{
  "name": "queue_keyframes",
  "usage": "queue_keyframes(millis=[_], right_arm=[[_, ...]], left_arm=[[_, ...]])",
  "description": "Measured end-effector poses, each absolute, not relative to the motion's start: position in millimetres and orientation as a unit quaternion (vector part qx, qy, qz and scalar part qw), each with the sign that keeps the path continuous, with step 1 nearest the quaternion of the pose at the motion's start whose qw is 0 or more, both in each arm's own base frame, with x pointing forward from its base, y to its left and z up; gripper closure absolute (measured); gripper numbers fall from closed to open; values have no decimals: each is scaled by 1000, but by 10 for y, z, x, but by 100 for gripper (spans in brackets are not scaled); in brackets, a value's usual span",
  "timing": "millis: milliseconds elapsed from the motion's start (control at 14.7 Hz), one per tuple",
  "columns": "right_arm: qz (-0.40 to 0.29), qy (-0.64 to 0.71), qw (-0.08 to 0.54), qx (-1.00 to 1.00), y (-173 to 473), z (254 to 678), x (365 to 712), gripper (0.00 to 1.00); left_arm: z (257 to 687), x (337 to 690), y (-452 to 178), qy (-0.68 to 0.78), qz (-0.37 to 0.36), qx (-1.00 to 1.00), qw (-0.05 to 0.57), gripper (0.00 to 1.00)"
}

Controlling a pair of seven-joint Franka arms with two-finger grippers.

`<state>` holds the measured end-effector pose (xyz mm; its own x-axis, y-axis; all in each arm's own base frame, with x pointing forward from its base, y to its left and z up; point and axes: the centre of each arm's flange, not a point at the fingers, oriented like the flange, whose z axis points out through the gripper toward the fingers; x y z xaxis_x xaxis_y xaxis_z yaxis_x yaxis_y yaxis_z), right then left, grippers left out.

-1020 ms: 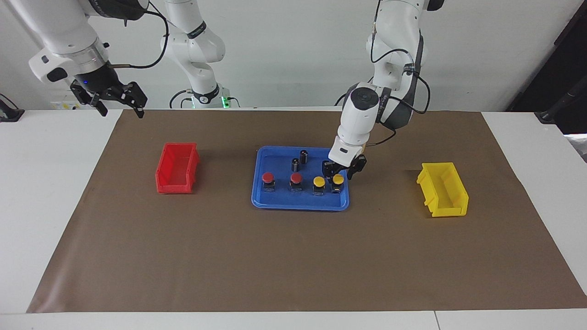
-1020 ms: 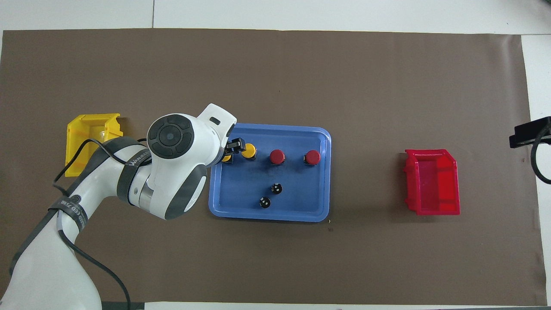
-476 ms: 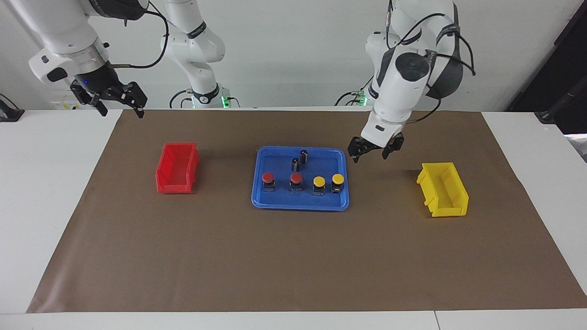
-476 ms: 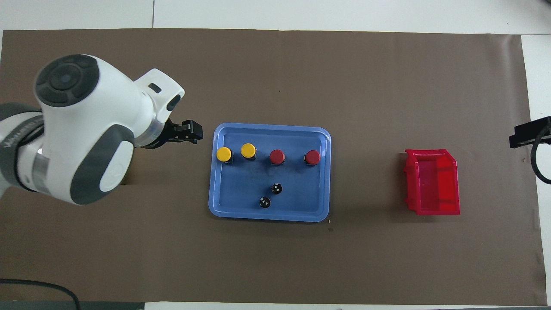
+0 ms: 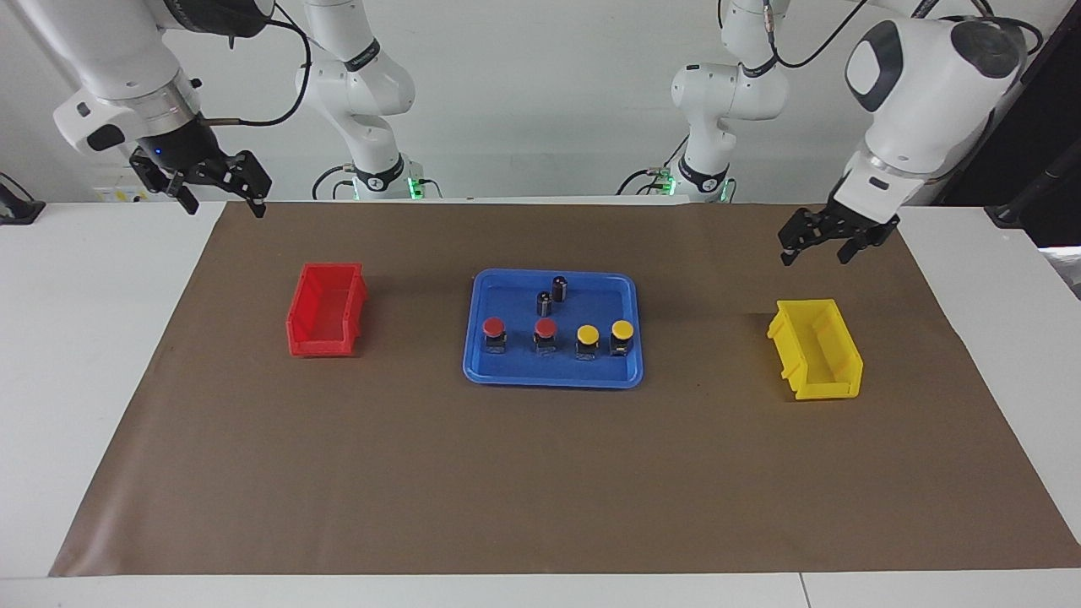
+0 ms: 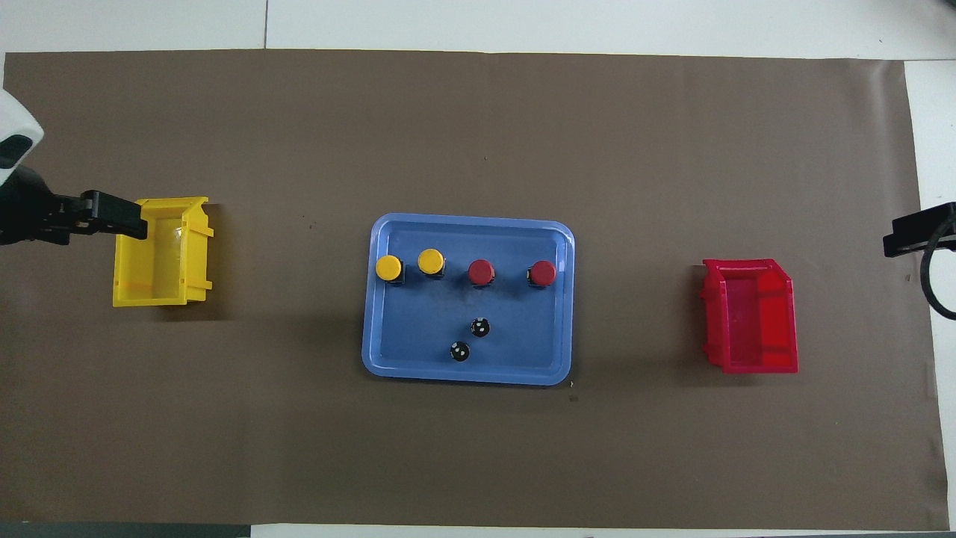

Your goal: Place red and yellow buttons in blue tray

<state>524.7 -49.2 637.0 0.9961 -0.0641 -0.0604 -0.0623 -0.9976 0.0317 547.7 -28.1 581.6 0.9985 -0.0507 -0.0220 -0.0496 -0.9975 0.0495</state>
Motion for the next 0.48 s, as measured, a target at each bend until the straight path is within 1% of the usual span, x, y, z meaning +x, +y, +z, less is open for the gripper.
queue_keyframes(millis=[136, 272, 476], right_arm=[[-31, -32, 15, 999, -492, 6370, 5247, 0], [-31, -32, 15, 999, -491, 6370, 5247, 0], [-31, -32, 15, 999, -493, 6370, 5247, 0]], left_arm=[[5945, 5472, -90, -31, -9, 999, 25, 0], [6017, 5465, -102, -35, -8, 999, 25, 0], [6013, 5468, -143, -51, -9, 998, 25, 0]])
